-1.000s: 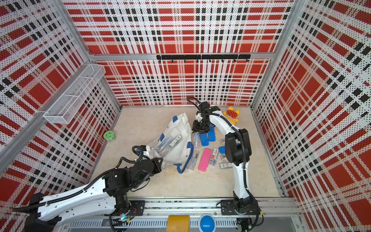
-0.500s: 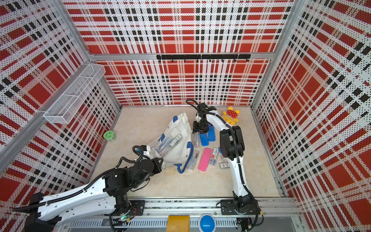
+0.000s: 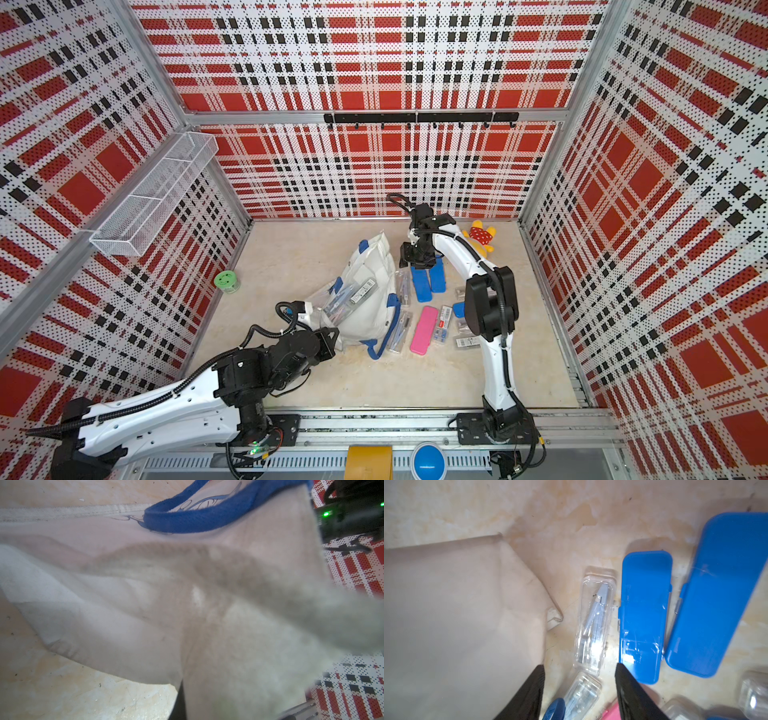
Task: Take out the compass set from the canvas bag
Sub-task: Place the compass set at the center of the board, then pick up the compass set from the canvas bag.
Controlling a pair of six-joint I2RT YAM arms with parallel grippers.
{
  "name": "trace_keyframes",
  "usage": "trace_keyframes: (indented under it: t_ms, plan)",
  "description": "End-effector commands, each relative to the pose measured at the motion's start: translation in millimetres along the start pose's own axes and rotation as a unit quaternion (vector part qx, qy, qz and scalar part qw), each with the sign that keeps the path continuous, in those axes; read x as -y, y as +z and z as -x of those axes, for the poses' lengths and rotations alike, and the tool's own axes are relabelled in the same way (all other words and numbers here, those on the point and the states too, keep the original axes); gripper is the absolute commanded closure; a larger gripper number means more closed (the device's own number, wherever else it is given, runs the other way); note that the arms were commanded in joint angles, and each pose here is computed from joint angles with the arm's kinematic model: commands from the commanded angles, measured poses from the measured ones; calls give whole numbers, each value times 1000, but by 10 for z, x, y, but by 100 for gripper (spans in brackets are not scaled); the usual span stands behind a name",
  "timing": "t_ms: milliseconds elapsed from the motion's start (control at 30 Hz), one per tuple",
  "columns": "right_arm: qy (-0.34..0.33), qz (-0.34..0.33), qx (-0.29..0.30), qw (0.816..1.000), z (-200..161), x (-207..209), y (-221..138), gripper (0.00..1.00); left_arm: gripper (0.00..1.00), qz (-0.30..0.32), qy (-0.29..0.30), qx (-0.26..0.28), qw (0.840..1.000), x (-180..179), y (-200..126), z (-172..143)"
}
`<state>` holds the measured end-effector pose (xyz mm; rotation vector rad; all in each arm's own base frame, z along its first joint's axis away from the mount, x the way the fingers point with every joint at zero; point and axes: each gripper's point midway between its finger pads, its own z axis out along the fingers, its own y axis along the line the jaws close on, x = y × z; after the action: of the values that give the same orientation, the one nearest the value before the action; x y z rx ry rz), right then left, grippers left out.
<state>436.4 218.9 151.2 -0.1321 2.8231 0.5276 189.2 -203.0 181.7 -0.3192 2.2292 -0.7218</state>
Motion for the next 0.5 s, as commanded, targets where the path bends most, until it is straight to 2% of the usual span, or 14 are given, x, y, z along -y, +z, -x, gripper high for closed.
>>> trace_keyframes:
  t_ms: [0,100,267,467]
  plan:
    - [19,30,72,997,83,-204,-604,49,100,3,12,7,1000,4,-22,15]
    - [61,84,87,991,-57,-386,-845,56,100,-2,15,12,1000,35,-39,14]
    - [124,177,105,971,-430,-794,-1114,67,100,-8,20,18,1000,80,-49,-3]
    - [163,231,85,956,-1024,-1283,-1094,77,100,-14,27,22,999,153,-18,-24]
